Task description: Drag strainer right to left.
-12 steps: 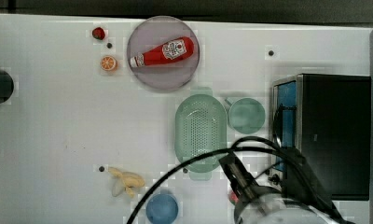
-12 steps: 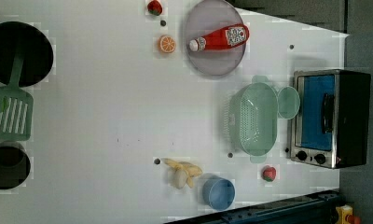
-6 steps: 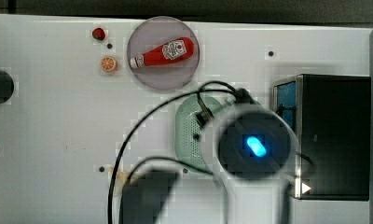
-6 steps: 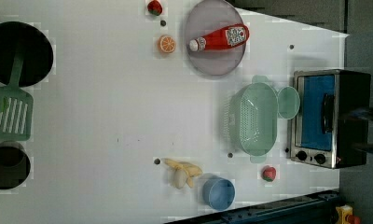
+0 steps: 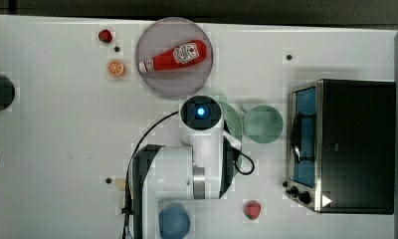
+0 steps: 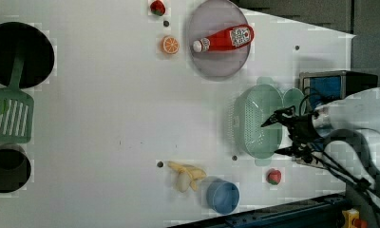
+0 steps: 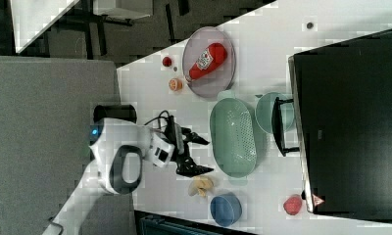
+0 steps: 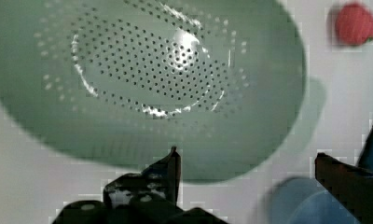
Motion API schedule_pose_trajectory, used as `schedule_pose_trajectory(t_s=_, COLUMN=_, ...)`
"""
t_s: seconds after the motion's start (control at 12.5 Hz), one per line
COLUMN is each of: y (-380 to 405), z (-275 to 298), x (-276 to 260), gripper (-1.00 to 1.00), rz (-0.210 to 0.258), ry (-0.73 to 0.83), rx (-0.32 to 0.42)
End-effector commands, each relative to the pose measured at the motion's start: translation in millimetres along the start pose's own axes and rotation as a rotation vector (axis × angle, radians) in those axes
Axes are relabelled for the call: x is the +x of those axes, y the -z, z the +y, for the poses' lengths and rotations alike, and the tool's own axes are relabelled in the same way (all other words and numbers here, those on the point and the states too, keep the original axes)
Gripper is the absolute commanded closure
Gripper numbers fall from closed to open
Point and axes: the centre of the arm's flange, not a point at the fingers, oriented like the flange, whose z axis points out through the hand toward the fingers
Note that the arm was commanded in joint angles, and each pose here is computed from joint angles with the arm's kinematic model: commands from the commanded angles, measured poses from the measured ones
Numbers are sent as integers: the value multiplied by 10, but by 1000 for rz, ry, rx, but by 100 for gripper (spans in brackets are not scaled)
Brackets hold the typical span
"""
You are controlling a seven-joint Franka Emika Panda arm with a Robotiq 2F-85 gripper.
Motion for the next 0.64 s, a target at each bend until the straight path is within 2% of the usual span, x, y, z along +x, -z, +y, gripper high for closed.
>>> schedule_pose_trajectory(t_s=0.08, y=199, z=5, x=160, gripper=-100, rz=47, ry=-229, rx=182)
schedule_pose_trajectory(t_s=0.64, y=-982, z=-263, x=-5, gripper=-100, rz=37, ry=-189, rx=218)
